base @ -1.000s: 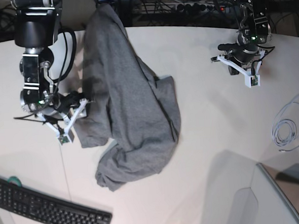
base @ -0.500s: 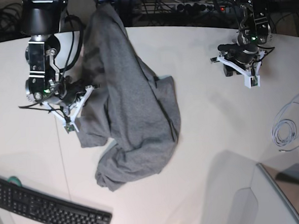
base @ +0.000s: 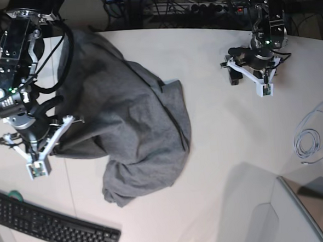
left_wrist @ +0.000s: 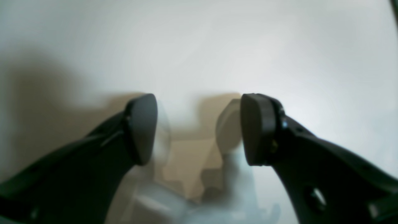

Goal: Layout the t-shirt on the table in an organized manner, then fold the t-shirt properly
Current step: 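Regrasp the shirt edges with both grippers, then drag the shirt with both grippers to stretch it flat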

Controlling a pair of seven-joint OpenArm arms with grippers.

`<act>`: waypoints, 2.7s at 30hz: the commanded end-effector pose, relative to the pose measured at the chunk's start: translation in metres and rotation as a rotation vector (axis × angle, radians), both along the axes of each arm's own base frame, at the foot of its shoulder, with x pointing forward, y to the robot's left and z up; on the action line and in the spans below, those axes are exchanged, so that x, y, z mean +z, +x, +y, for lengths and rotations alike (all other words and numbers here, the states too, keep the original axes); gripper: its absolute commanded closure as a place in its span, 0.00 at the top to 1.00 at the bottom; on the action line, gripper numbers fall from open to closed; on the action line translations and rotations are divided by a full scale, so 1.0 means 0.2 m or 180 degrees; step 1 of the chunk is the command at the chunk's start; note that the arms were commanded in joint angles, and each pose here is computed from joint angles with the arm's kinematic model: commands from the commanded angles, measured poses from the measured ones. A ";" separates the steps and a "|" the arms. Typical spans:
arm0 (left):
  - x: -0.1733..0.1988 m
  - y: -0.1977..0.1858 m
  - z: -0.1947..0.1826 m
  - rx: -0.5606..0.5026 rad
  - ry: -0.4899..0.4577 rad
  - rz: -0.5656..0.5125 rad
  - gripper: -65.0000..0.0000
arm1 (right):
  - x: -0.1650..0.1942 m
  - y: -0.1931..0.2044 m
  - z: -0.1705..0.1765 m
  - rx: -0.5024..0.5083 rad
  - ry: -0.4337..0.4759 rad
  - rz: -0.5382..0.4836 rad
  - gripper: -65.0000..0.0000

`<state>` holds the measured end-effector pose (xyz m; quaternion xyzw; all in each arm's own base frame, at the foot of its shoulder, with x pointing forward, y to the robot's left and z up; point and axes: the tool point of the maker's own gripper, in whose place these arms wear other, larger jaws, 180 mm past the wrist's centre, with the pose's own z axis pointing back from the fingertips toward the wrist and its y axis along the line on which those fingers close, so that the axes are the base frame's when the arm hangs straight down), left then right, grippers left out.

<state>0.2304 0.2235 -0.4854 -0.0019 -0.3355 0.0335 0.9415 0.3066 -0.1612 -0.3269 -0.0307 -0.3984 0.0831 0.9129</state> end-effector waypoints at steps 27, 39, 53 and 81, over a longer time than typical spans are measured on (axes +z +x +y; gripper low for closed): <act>0.12 0.46 -1.12 -0.1434 -0.0630 -0.0301 0.71 | 0.09 -0.08 -0.47 -0.0842 -0.0139 -0.0230 0.01; -0.03 0.55 -1.33 -0.1311 -0.0865 -0.0183 0.62 | 0.04 -0.10 -0.46 -0.0826 -0.0126 -0.0146 0.01; 0.47 0.80 -1.15 -0.1465 -0.0586 -0.0938 0.00 | -0.14 0.03 -0.05 -0.0073 0.0105 0.0028 0.00; 0.75 0.74 -1.34 -0.1665 -0.0733 -0.1082 0.00 | 0.00 -0.05 -0.46 -0.0767 -0.0143 -0.0188 0.01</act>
